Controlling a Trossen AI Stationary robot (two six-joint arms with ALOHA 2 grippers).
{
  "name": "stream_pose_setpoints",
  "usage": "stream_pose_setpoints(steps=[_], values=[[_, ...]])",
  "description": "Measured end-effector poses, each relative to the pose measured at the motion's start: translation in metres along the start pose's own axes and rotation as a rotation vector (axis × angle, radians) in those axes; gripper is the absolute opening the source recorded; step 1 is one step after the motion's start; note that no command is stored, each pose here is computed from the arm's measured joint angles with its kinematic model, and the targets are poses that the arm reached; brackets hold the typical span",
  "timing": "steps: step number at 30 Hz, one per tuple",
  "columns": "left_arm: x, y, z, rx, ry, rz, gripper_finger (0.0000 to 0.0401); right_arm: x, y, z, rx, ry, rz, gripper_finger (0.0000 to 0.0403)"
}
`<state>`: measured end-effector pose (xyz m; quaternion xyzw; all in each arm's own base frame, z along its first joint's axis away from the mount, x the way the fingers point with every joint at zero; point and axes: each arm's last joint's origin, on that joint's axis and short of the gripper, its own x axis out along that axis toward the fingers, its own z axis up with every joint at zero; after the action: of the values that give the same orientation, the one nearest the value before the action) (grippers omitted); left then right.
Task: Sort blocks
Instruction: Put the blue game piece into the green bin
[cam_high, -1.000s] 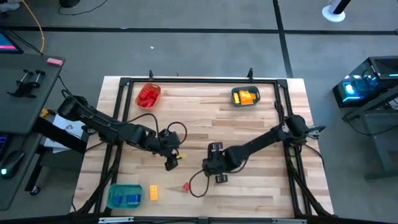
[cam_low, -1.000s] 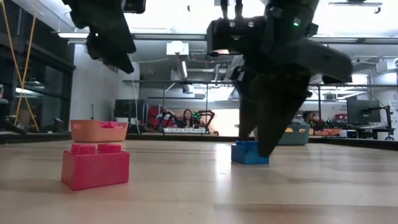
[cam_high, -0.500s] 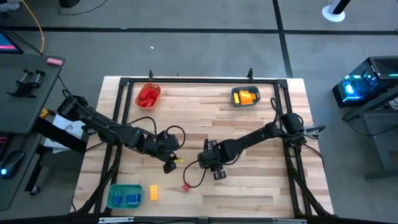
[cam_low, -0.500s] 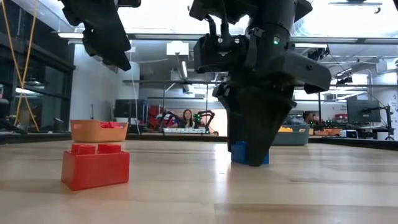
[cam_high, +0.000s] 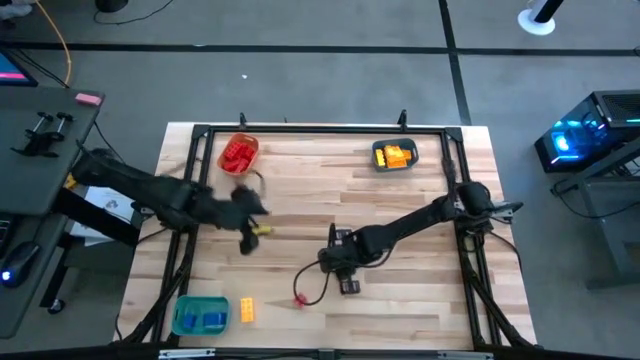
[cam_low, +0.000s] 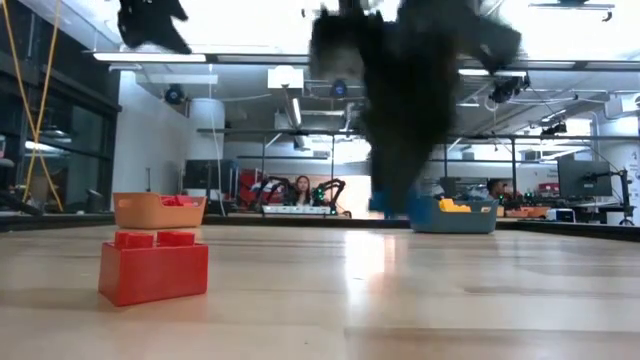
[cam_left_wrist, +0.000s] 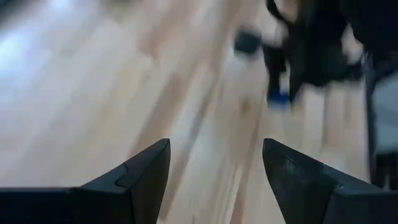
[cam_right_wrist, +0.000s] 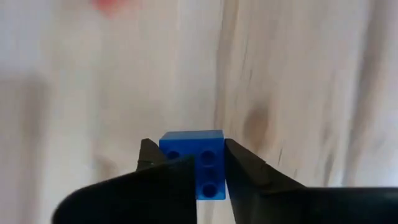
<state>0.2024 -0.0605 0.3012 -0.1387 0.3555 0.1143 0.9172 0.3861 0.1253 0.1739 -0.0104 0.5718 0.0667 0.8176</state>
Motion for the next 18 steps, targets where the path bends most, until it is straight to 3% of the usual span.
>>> stream_pose_setpoints(steps=[3,5,8,12,15,18], values=[[-0.027,0.011,0.006,-0.103,-0.126,-0.017,0.0243,-0.013,0.0,0.021,0.044,-0.147,-0.001,0.0022],[-0.041,0.015,0.002,-0.149,-0.118,-0.066,0.0243,-0.017,0.001,0.032,0.073,-0.232,0.0,0.001],[-0.051,0.015,-0.018,-0.225,0.093,-0.151,0.0243,-0.028,0.004,0.049,0.123,-0.372,0.0,0.0004],[-0.05,-0.001,-0.057,-0.246,0.446,-0.154,0.0233,-0.039,0.004,0.058,0.139,-0.413,-0.022,0.0002],[-0.038,-0.026,-0.09,-0.221,0.607,-0.176,0.0203,-0.048,0.004,0.06,0.105,-0.384,-0.048,0.0002],[-0.022,-0.053,-0.125,-0.197,0.716,-0.166,0.0146,-0.057,0.003,0.057,0.068,-0.284,-0.088,0.0001]])
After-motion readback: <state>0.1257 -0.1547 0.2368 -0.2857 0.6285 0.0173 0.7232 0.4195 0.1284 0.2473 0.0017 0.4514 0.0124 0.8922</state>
